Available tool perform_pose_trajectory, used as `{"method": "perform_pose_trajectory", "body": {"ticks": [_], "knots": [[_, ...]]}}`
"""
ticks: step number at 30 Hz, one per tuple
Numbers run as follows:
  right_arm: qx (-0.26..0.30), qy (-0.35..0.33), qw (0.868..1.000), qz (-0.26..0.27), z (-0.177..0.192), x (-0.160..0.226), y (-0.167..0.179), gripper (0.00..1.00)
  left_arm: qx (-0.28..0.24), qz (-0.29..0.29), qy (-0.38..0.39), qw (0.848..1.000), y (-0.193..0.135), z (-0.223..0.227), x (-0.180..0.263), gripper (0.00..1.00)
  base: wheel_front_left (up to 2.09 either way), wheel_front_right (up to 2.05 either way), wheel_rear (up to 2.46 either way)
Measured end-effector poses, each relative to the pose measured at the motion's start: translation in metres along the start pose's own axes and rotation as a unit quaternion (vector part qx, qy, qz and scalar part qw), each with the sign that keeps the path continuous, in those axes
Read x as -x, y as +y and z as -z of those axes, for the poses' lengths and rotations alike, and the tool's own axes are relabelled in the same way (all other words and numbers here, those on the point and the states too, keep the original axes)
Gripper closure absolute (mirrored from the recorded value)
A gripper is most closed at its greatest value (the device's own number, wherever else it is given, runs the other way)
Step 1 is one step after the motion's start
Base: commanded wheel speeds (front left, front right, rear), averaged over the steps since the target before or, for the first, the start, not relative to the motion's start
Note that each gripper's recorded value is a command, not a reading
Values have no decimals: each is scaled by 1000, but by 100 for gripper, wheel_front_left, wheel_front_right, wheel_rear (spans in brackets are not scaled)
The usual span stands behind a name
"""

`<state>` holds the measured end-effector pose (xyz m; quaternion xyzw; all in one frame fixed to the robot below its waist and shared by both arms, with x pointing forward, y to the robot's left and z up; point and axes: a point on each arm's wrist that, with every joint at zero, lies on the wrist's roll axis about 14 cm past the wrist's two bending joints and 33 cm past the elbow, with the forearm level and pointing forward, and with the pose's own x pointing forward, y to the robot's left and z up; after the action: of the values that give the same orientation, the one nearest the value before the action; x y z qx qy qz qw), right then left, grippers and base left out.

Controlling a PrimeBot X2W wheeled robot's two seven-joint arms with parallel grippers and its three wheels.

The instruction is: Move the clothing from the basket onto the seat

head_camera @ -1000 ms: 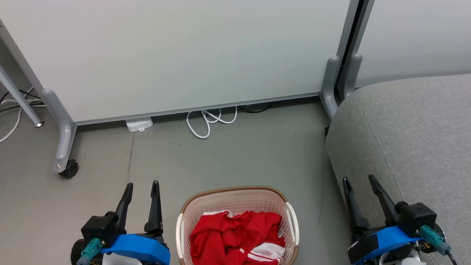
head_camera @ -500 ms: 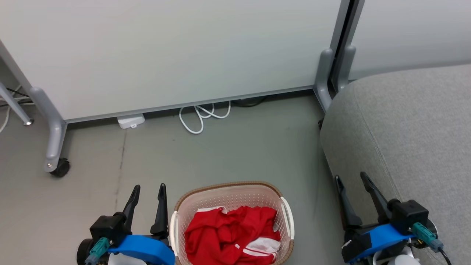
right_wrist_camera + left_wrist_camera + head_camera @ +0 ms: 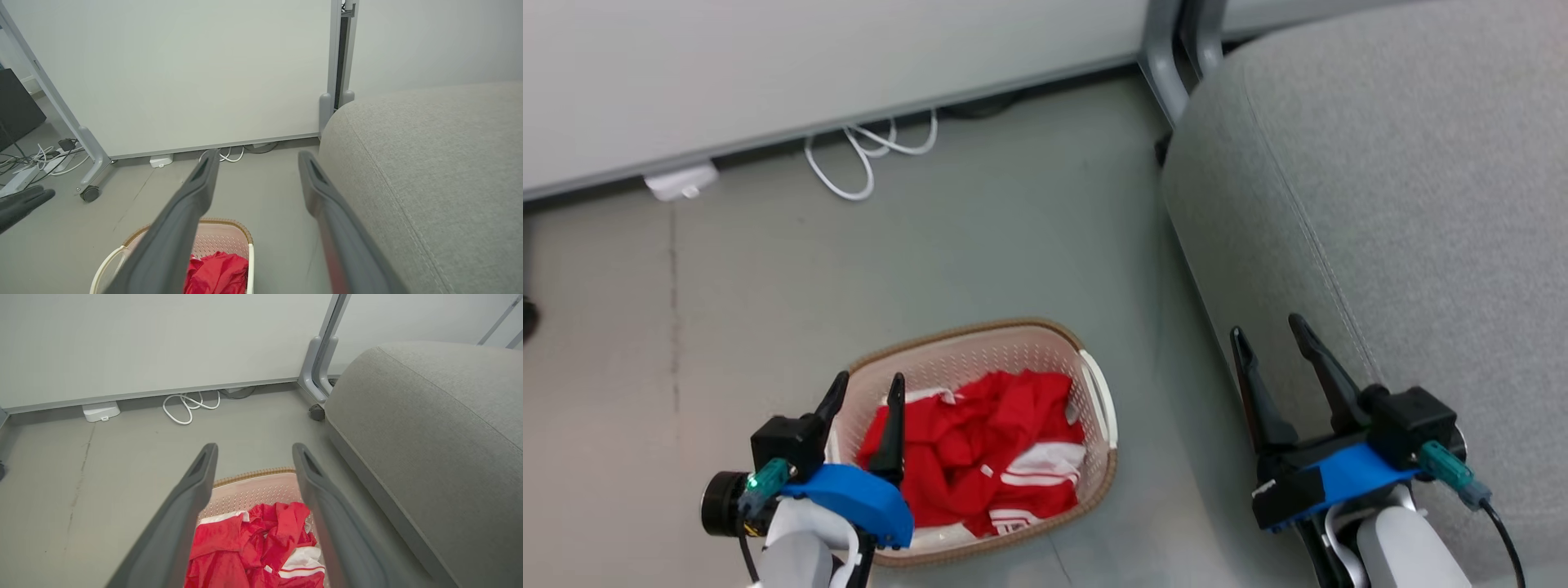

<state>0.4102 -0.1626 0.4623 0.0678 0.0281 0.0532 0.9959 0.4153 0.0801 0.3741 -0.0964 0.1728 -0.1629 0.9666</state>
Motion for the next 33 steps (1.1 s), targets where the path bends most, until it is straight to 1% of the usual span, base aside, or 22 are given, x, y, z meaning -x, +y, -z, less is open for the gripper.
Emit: {"method": "perform_pose_trajectory", "body": {"ticks": [4, 7, 11, 15, 18, 24, 29, 33], "knots": [[-1, 11, 1000, 6, 10, -9, -7, 0, -15, 10, 67, 998, 5, 38, -20, 0, 0, 0, 0], [-7, 21, 1000, 8, 19, -15, -10, 0, -38, 22, 119, 992, 9, 66, -32, 0, 0, 0, 0], [-11, 29, 999, 13, 26, -22, -16, 0, -49, 34, 166, 984, 11, 94, -49, 0, 0, 0, 0], [-14, 32, 999, 24, 31, -27, -25, 0, -52, 38, 206, 976, 17, 121, -64, 0, 0, 0, 0], [-19, 43, 998, 38, 41, -27, -35, 0, -74, 34, 237, 968, 26, 141, -76, 0, 0, 0, 0], [-24, 66, 996, 55, 61, -31, -48, 0, -94, 39, 282, 954, 38, 176, -100, 0, 0, 0, 0], [-30, 87, 993, 69, 77, -30, -57, 0, -113, 25, 323, 939, 53, 209, -105, 0, 0, 0, 0], [-31, 98, 992, 75, 87, -32, -63, 0, -121, 16, 340, 933, 61, 227, -111, 0, 0, 0, 0]]}}
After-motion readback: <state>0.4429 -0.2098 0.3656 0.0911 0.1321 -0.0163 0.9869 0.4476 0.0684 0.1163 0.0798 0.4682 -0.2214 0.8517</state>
